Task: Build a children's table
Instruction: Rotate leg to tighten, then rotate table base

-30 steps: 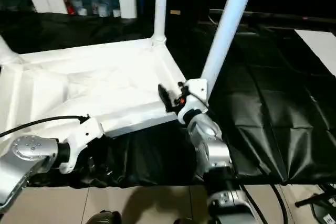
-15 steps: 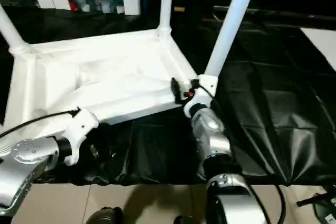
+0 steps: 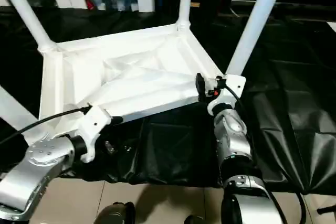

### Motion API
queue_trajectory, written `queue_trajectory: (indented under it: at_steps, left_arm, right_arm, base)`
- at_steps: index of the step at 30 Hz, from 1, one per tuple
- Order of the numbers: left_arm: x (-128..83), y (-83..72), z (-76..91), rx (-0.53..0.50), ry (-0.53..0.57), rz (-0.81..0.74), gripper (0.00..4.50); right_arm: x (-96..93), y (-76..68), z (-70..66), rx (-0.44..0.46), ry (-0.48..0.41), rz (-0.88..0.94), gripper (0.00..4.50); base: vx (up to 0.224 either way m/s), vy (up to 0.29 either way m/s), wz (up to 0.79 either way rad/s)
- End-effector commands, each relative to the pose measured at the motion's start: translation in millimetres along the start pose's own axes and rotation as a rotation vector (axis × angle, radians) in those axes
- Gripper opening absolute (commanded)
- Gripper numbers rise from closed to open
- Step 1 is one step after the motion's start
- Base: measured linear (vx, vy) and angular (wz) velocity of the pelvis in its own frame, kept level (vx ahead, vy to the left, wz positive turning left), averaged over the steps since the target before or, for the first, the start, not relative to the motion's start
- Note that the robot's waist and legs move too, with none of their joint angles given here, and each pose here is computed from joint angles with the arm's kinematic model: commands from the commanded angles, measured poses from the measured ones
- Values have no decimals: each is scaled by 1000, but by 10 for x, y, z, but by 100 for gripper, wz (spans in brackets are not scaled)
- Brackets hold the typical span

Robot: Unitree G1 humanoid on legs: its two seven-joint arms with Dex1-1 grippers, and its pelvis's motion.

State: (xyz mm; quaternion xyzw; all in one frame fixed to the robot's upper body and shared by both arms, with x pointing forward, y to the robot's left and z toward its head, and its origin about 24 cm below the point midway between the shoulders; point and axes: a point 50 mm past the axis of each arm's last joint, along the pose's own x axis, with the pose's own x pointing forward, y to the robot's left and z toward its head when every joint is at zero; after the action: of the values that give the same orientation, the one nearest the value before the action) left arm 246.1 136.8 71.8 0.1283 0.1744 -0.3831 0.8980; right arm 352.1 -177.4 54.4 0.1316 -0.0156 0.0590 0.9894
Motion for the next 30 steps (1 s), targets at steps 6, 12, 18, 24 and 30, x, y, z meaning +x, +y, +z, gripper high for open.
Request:
queue_trajectory:
  at_steps: [6, 12, 18, 24, 30]
  left_arm:
    - [-106, 124, 56, -27, -37, 36, 445]
    - [-153, 254, 92, -18, -23, 40, 445]
    - [-171, 117, 63, -50, -37, -86, 445]
    - [-146, 45, 138, -52, -134, -158, 445]
    - [-138, 97, 21, -32, -41, -170, 445]
  right_arm:
    - [89, 227, 106, 37, -57, 56, 381]
    - [226, 364, 253, 27, -87, 64, 381]
    - [329, 292, 307, -6, -76, -7, 381]
    - [405, 263, 349, -33, -47, -57, 381]
    - [426, 280, 305, -29, -26, -67, 381]
  base:
    - [0, 0, 0]
    - [0, 0, 0]
    - [0, 0, 0]
    - [0, 0, 0]
    - [0, 0, 0]
